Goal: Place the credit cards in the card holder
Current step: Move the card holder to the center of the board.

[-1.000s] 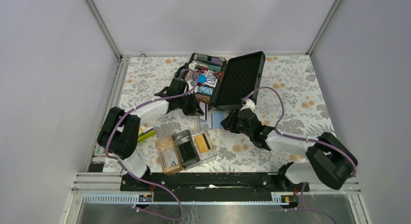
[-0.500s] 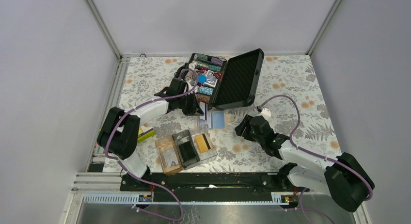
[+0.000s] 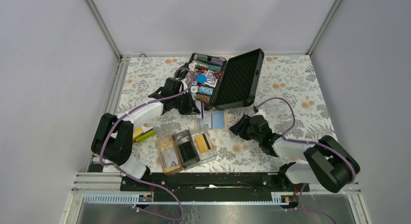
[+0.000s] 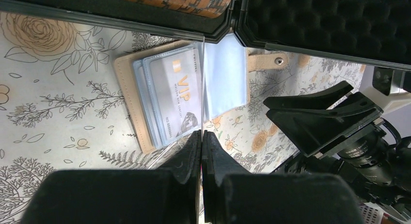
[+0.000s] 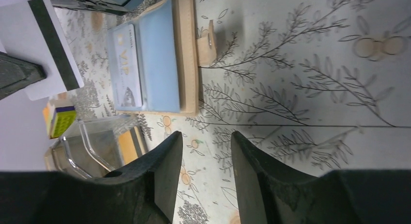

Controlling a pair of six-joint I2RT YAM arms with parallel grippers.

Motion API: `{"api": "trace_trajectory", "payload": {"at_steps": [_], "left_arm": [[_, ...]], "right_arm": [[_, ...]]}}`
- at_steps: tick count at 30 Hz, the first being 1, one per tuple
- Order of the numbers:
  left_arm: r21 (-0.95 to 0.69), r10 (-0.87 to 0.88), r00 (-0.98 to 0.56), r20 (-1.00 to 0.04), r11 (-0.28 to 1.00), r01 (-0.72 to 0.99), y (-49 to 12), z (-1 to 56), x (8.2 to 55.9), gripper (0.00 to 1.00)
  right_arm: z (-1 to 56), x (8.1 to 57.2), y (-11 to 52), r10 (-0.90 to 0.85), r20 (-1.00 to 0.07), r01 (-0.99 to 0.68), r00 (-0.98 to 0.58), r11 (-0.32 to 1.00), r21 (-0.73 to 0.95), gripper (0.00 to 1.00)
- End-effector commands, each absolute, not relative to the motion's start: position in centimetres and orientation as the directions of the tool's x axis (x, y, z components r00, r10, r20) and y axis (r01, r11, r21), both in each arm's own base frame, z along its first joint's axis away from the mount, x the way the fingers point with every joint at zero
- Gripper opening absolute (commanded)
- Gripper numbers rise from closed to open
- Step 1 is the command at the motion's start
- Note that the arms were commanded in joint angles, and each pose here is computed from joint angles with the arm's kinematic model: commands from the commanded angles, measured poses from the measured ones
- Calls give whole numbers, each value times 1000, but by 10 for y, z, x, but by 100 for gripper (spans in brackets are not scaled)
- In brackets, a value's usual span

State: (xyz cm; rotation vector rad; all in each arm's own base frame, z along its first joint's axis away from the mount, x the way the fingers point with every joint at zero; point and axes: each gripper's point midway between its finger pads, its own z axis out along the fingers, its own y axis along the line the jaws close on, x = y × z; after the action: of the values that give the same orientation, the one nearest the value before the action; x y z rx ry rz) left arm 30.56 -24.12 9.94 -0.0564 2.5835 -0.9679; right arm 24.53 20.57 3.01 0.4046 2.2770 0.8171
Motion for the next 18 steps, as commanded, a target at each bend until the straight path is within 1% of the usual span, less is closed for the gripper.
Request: {"api": "trace_trajectory", "payload": {"at_steps": [1,12,18], "left_arm": [[-639,-171,-907,-385,758,129,-238,111,310,0],[-644,-179,-907,-381,756,122,-234,110,313,0],[-643,-182,-907,-380,757,117,-231,110,314,0]], "right_arm": [[51,258,234,519,-462,-20,-719,649,760,48],[32,265,246,532,-414,5,-738,618,786,41],[21,264,250,544,-375,28,-751,593,805,35]]}}
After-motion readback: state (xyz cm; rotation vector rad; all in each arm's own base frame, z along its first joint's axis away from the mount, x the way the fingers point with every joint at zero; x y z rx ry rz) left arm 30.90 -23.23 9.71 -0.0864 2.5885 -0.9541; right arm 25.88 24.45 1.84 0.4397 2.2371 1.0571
